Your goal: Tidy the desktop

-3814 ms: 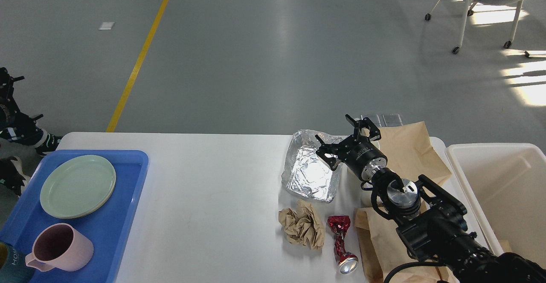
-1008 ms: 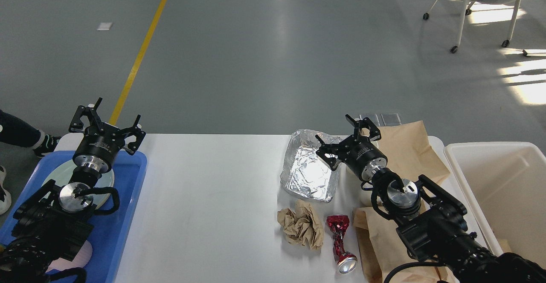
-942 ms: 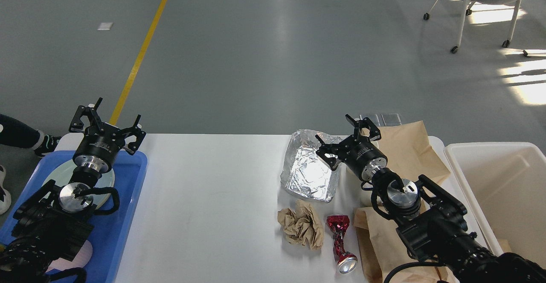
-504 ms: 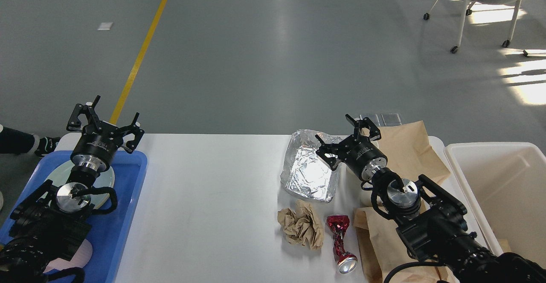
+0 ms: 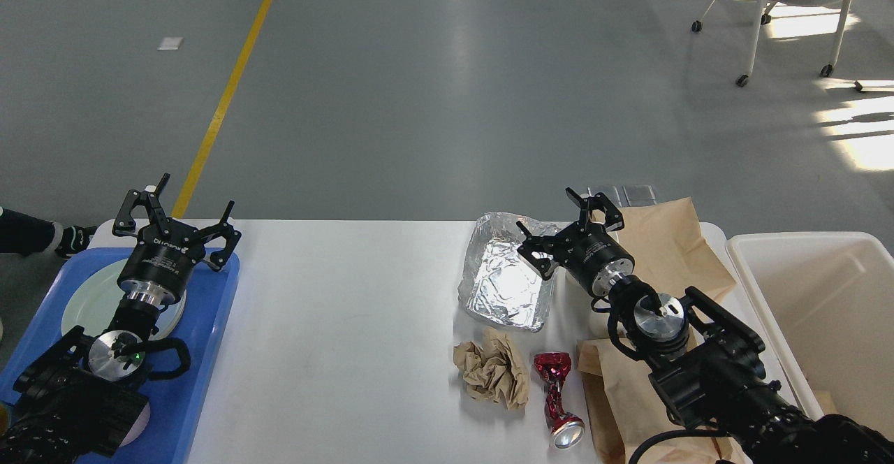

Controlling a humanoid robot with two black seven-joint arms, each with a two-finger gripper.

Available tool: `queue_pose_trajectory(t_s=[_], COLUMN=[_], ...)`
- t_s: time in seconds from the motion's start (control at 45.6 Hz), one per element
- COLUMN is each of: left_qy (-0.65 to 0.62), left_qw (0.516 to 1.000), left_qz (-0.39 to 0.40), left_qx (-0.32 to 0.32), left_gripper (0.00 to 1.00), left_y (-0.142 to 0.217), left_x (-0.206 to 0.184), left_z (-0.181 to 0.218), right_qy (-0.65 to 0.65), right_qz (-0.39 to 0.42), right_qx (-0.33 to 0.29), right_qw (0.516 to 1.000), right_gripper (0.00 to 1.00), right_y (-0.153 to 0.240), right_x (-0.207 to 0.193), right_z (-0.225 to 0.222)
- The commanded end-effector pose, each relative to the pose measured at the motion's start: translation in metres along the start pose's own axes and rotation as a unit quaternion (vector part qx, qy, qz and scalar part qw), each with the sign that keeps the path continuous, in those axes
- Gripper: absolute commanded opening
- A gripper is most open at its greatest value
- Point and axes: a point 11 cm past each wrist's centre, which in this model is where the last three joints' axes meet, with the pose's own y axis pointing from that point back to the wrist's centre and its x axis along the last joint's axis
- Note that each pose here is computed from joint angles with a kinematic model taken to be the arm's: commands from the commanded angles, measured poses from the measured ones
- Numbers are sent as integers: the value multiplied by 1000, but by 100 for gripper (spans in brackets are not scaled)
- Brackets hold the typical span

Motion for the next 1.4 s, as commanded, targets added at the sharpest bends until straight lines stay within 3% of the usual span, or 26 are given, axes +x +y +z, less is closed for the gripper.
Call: queue_pose_trajectory(t_s=[0.0, 1.381], left_qy=[2, 6], left_qw=[1000, 1000], left_qz=[-15, -16], left_qx=[2, -1], left_gripper=[97, 97], left_y=[6, 10], left_x=[1, 3], left_z=[-1, -1], right_qy=[0, 0], right_qz=[0, -1], right_qx=[0, 0], right_qw=[1000, 1000], right_gripper=[100, 100], right_y=[0, 0], right_x=[0, -1], right_z=[0, 0])
